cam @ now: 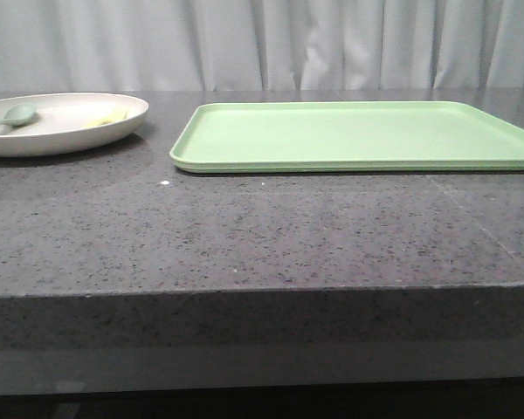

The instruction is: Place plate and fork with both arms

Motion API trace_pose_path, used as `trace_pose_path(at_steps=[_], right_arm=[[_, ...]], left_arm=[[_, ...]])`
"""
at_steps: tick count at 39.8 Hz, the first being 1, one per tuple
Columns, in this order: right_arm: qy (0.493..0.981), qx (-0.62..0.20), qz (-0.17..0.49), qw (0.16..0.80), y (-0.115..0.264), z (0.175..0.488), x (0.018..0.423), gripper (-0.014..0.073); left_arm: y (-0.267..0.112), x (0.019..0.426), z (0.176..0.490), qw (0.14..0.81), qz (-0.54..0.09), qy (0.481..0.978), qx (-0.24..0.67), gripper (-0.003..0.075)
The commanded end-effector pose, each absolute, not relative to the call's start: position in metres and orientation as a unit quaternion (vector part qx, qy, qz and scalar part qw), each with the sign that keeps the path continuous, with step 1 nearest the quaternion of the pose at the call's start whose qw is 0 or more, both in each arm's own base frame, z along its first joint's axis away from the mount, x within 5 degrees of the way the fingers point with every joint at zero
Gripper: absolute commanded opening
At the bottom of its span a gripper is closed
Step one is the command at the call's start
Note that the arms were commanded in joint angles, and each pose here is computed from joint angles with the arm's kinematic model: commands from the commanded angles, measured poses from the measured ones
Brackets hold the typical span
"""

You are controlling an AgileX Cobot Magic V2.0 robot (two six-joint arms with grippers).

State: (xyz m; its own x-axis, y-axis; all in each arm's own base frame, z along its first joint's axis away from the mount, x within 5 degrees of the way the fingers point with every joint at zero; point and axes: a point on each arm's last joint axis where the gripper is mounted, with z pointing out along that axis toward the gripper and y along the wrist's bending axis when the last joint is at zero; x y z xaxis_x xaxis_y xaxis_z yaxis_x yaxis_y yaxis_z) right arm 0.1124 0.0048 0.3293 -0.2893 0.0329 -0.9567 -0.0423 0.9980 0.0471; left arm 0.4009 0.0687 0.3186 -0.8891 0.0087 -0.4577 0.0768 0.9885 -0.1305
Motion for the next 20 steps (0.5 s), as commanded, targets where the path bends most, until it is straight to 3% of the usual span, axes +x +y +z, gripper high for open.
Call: trace_pose_path(at_steps=[1,20], right_arm=[[0.77,-0.001,0.024,0.638,0.003,0.347,0.115,0.0662],[0.77,-0.001,0.024,0.638,0.003,0.347,0.115,0.0662]], left_arm=[[0.069,0.41,0.34,0.271,-0.077,0.959,0.028,0.0426],[0.072,0.463,0.299,0.252,-0.134,0.958,0.022,0.042]])
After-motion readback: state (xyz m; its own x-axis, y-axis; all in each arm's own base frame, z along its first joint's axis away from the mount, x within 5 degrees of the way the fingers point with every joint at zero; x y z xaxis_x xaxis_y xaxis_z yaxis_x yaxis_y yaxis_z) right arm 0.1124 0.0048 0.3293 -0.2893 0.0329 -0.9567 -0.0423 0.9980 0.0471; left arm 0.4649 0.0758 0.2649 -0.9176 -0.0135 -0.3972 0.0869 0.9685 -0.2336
